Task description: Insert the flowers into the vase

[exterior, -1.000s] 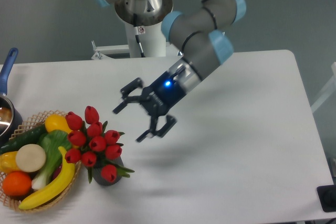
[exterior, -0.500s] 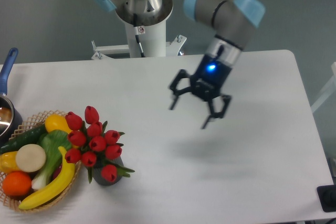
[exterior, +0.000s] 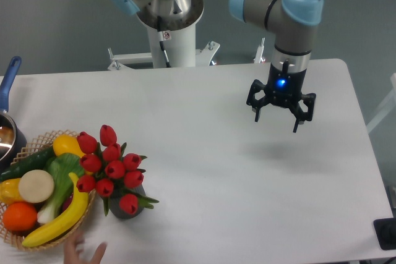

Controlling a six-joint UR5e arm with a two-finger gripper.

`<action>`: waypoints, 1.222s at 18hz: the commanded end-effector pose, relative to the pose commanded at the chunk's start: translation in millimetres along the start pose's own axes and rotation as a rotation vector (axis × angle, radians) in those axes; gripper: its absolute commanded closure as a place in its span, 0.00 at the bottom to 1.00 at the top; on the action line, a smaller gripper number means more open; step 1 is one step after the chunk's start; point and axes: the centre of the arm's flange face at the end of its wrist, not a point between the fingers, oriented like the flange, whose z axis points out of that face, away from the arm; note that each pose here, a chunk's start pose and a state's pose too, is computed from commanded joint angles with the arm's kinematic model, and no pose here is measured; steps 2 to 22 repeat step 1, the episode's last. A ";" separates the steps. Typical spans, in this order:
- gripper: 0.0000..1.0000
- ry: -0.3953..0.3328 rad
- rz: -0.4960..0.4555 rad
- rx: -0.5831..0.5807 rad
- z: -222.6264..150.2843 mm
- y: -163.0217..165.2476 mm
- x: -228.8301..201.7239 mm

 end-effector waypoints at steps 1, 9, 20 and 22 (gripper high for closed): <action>0.00 -0.002 -0.001 -0.001 -0.8 0.0 0.0; 0.00 -0.002 -0.001 -0.001 -0.8 0.0 0.0; 0.00 -0.002 -0.001 -0.001 -0.8 0.0 0.0; 0.00 -0.002 -0.001 -0.001 -0.8 0.0 0.0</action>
